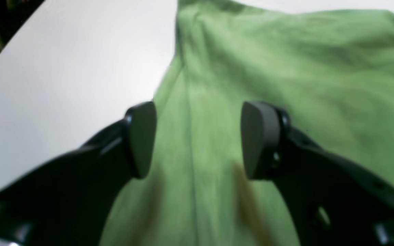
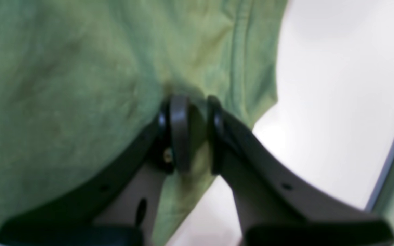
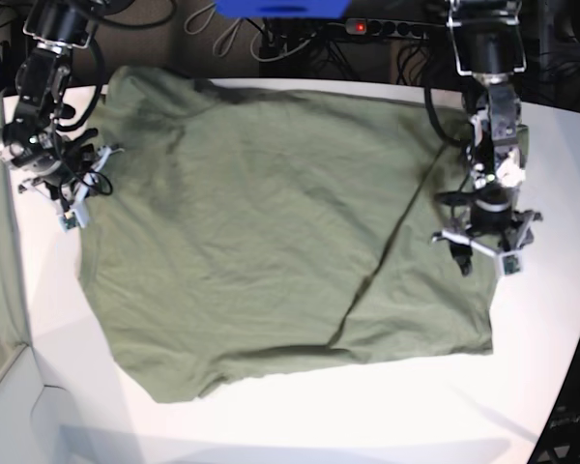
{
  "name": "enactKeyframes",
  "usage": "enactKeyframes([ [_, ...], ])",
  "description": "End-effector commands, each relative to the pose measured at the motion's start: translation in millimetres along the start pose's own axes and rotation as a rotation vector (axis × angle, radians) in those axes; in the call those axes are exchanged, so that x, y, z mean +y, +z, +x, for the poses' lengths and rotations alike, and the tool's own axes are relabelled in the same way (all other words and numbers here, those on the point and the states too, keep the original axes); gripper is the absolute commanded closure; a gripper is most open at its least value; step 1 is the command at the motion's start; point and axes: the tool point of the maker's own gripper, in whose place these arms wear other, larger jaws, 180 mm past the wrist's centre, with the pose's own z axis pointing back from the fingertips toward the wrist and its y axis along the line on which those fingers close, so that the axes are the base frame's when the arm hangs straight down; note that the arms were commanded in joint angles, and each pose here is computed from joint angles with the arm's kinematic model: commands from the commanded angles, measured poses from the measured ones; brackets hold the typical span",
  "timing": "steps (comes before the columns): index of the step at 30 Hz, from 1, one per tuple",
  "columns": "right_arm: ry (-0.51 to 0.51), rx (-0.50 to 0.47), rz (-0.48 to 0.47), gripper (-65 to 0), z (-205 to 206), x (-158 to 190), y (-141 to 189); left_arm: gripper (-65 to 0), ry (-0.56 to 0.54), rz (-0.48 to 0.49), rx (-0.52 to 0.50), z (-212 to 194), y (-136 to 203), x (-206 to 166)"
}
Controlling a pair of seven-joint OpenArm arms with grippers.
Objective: Layout the t-shirt on the table in an organized manner, then fold the t-shirt properly
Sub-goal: 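Smooth the shirt's side edge with the left gripper, right gripper holding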
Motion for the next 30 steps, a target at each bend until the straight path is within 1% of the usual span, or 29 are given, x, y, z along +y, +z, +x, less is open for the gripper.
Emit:
enactKeyframes([
  [1, 0.006, -0.046, -0.016, -8.9, 14, -8, 4, -38.4, 0.016, -0.005, -0.040, 16, 0, 0],
  [3, 0.005, -0.047, -0.015, -9.0, 14, -8, 4, -38.4, 0.050, -0.014, -0.012, 5, 2, -1],
  [6, 0.005, -0.047, -0.015, -9.0, 14, -8, 4, -38.4, 0.074, -0.011, 0.032, -12, 2, 1],
  [12, 0.005, -0.047, -0.015, -9.0, 14, -8, 4, -38.3, 0.077, 0.000, 0.091, -35, -1, 4],
  [14, 0.006, -0.046, -0.017, -9.0, 14, -8, 5, -35.7, 0.081, -0.002, 0.093, -37, -1, 2],
  [17, 0.006, -0.046, -0.017, -9.0, 14, -8, 5, -28.8, 0.094, -0.006, 0.096, -39, -1, -3],
  [18, 0.007, -0.046, -0.018, -9.0, 14, -9, 5, -27.5, 0.093, -0.008, 0.095, -38, -1, -4],
  [30, 0.008, -0.044, -0.018, -9.0, 13, -9, 5, -27.1, 0.095, -0.006, 0.091, -38, 1, -3],
])
